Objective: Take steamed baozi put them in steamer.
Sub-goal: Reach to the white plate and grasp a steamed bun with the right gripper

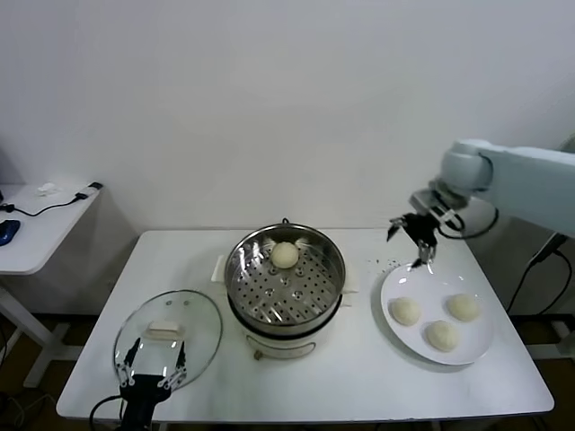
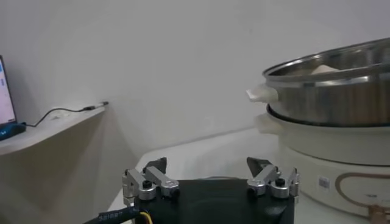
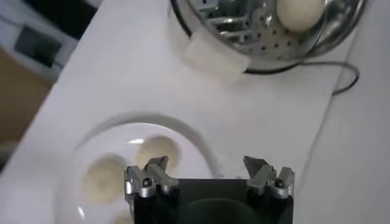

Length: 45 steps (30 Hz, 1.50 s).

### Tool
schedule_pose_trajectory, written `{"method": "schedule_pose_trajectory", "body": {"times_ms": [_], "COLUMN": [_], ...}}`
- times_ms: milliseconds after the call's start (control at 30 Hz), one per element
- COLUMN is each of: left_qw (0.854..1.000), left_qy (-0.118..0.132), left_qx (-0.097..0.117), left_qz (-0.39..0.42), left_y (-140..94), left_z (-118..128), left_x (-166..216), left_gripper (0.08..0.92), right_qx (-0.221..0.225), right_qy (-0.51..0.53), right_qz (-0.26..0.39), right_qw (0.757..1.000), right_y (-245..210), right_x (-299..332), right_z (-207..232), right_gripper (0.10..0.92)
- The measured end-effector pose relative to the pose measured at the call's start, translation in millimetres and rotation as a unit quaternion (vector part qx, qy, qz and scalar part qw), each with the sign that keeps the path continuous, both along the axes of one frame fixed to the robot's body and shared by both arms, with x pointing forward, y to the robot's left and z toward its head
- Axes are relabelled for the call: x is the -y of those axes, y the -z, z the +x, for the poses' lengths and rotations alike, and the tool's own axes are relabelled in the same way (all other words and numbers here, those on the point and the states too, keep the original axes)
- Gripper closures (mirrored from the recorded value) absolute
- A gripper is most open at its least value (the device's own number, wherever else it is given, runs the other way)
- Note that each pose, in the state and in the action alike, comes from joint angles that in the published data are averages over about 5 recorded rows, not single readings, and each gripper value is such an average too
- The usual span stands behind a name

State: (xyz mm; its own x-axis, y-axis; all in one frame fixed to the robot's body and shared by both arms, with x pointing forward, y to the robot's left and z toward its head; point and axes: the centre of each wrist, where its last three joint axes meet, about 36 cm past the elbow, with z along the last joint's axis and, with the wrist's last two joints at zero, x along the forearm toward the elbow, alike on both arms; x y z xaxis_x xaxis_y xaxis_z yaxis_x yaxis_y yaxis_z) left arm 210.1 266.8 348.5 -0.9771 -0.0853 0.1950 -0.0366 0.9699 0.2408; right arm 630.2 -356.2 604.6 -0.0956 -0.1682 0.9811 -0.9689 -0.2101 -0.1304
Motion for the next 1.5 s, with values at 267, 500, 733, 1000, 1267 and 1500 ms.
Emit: {"method": "schedule_pose_trajectory", "body": {"times_ms": [267, 500, 733, 1000, 1267, 1500], "left_qw": [1.000, 1.000, 1.000, 1.000, 1.000, 1.000], "left_qy": [-0.003, -0.004, -0.005, -0.005, -0.005, -0.004], "left_qx": [-0.004, -0.009, -0.011, -0.014, -0.013, -0.013], "left_qz": [0.000, 0.000, 0.000, -0.001, -0.001, -0.002], "left_y": [4, 9, 12, 14, 14, 13], "left_z": [-1, -1, 0, -1, 0, 0], "left_x": [0, 0, -1, -1, -1, 1], "left_gripper": [0.177, 0.177, 0.177, 0.177, 0.177, 0.177], "right_qx": [-0.017, -0.018, -0.015, -0.012, -0.005, 0.000], "right_qy": [0.086, 0.127, 0.151, 0.155, 0.152, 0.143], "right_qz": [-0.017, -0.029, -0.032, -0.029, -0.033, -0.038], "right_qw": [0.996, 0.991, 0.988, 0.987, 0.988, 0.989], "right_y": [62, 101, 132, 154, 157, 144], "right_x": [15, 18, 10, -5, -10, -6], "right_z": [-18, -21, -20, -18, -19, -20], "right_gripper": [0.200, 0.200, 0.200, 0.200, 0.312, 0.372]}}
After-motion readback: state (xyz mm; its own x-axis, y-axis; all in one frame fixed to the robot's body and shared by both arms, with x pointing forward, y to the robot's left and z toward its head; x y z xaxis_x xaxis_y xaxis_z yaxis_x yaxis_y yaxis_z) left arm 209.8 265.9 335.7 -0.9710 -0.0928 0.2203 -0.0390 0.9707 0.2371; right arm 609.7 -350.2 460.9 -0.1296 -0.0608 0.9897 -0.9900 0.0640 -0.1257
